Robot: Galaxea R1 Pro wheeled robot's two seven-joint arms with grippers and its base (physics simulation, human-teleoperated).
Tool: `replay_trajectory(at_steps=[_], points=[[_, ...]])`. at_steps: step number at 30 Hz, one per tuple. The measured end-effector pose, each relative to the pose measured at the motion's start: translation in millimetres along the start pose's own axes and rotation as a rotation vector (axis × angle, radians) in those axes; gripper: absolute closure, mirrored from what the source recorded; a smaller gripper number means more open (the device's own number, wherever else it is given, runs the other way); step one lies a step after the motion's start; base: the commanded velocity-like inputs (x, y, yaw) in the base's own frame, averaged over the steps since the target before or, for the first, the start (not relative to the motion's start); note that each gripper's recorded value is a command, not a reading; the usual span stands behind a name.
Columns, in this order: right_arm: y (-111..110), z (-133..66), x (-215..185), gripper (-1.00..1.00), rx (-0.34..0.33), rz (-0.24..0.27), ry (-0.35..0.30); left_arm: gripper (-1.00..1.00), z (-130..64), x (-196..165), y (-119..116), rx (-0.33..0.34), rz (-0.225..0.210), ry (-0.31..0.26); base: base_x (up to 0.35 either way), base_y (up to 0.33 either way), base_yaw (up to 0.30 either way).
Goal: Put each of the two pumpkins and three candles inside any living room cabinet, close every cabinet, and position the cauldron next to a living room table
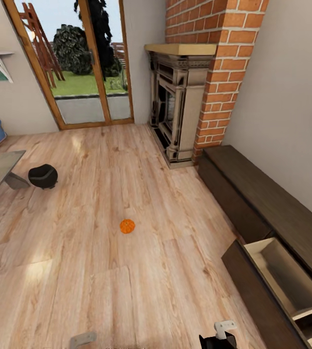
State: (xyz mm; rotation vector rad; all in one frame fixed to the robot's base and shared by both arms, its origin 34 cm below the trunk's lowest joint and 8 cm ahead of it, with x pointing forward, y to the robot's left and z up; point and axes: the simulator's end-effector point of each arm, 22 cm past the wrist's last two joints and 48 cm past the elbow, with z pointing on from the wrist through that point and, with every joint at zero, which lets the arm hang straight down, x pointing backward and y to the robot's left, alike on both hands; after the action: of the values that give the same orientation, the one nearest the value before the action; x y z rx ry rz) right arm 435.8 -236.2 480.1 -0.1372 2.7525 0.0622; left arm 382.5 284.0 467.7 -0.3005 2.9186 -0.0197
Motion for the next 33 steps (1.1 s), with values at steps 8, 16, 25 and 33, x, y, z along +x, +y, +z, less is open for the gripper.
replay_trajectory(at_steps=[8, 16, 25, 33], points=[[0.1, 0.2, 0.9, -1.00, 0.000, 0.000, 0.002, -1.00, 0.3, 1.1, -1.0, 0.001, 0.001, 0.002, 0.000, 0.000, 0.287], [0.0, -0.5, -1.9, -1.00, 0.000, 0.000, -0.005, -1.00, -0.5, -1.3, -1.5, 0.002, 0.001, -0.003, 0.000, 0.000, 0.184], [-0.3, -2.3, -8.5, -1.00, 0.000, -0.001, -0.019, -1.00, -2.7, -7.2, -2.7, 0.005, 0.001, -0.016, 0.000, 0.000, 0.060], [-0.7, -4.0, -14.4, -1.00, 0.001, -0.002, -0.031, -1.00, -4.7, -12.6, -3.8, 0.008, 0.001, -0.029, 0.000, 0.000, 0.004]])
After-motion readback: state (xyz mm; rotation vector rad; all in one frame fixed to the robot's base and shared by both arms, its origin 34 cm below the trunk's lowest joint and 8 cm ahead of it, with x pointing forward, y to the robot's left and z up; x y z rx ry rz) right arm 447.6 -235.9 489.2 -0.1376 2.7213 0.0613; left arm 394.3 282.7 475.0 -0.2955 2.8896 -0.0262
